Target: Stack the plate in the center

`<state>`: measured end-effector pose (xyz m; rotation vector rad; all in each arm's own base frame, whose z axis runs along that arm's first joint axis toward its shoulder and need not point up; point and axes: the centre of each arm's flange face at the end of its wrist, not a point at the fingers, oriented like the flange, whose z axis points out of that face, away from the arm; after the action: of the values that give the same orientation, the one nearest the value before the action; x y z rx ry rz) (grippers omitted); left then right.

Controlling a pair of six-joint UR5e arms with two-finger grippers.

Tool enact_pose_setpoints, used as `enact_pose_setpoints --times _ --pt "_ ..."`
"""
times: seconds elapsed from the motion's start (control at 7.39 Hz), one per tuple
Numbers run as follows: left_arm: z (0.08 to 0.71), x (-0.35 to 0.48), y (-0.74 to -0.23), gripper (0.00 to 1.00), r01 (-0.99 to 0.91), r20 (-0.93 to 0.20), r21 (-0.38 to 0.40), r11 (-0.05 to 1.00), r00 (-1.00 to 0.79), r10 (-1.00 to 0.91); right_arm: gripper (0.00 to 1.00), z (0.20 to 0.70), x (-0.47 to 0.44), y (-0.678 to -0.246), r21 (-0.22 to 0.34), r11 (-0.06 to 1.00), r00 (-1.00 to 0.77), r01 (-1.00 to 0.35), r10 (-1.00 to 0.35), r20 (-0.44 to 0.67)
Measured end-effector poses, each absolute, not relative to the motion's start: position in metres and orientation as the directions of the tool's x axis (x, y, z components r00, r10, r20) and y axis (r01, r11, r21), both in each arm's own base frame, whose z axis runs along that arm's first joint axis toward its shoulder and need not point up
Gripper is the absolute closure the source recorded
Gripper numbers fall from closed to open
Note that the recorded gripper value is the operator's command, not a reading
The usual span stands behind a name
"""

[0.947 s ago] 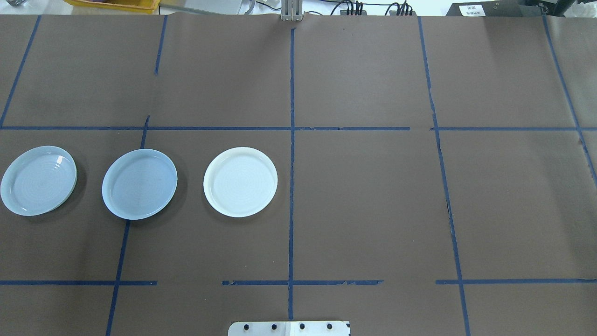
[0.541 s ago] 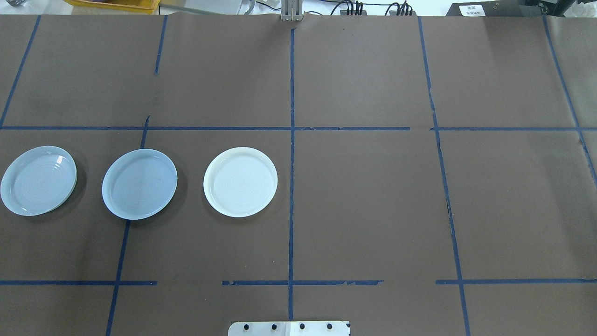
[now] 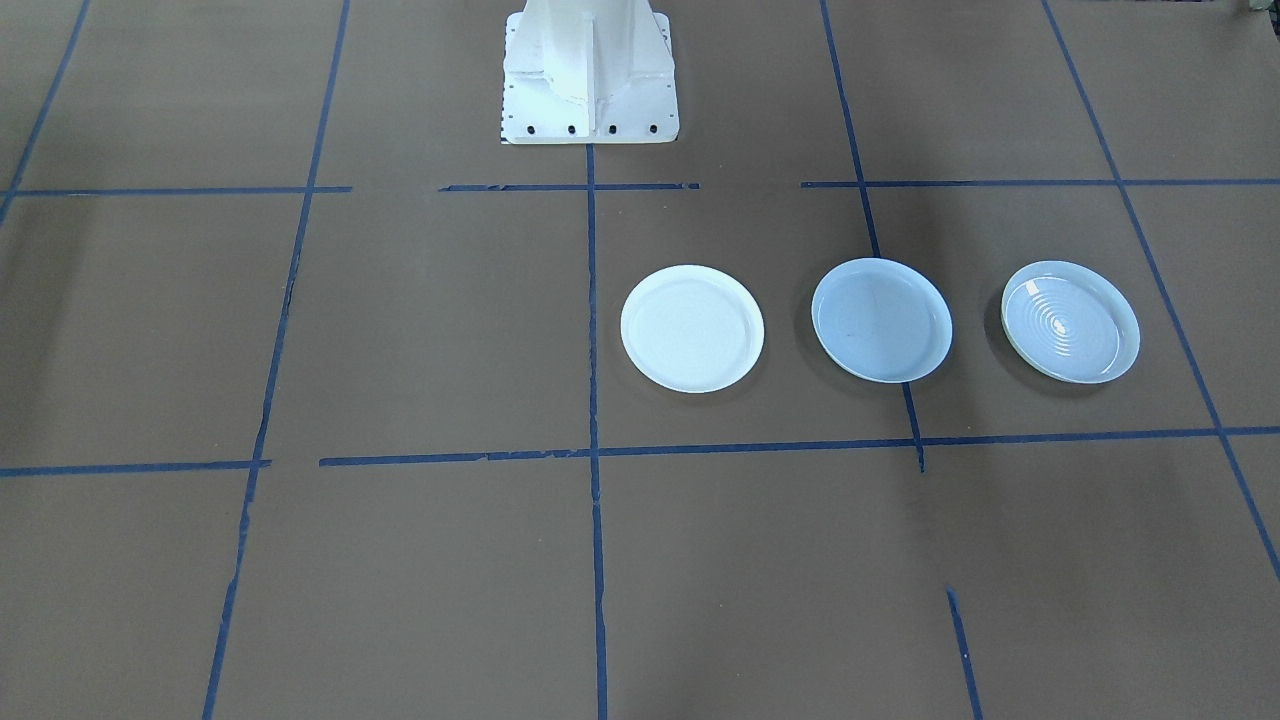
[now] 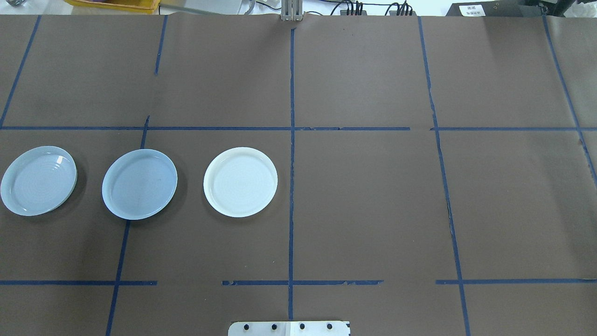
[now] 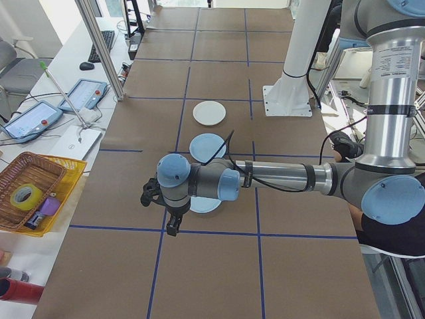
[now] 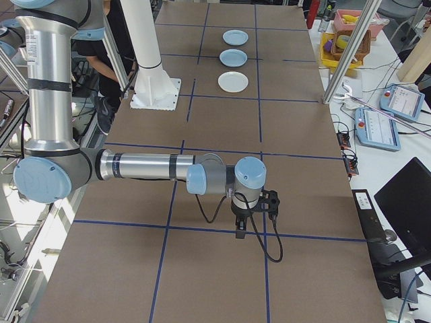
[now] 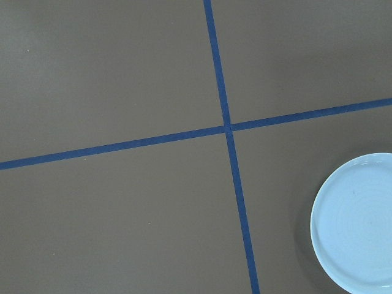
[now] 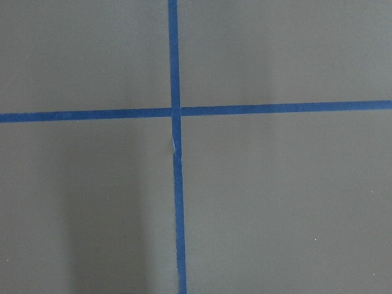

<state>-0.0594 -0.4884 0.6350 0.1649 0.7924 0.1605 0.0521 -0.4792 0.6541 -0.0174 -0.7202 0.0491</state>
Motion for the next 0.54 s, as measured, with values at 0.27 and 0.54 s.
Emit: enact_pose_setpoints --times 0.27,0.54 --pt "0.654 -0.033 -0.456 0.00 -0.008 -0.711 0.207 0.978 0.686 0.156 0.00 0.654 0.052 -0.479 -0.033 0.999 0.750 -0.039 0.051 0.659" --pt "0.667 0.014 -0.436 0.00 0.038 -0.745 0.159 0.987 0.660 0.095 0.00 0.654 0.052 -0.479 -0.033 0.999 0.750 -0.039 0.051 0.659"
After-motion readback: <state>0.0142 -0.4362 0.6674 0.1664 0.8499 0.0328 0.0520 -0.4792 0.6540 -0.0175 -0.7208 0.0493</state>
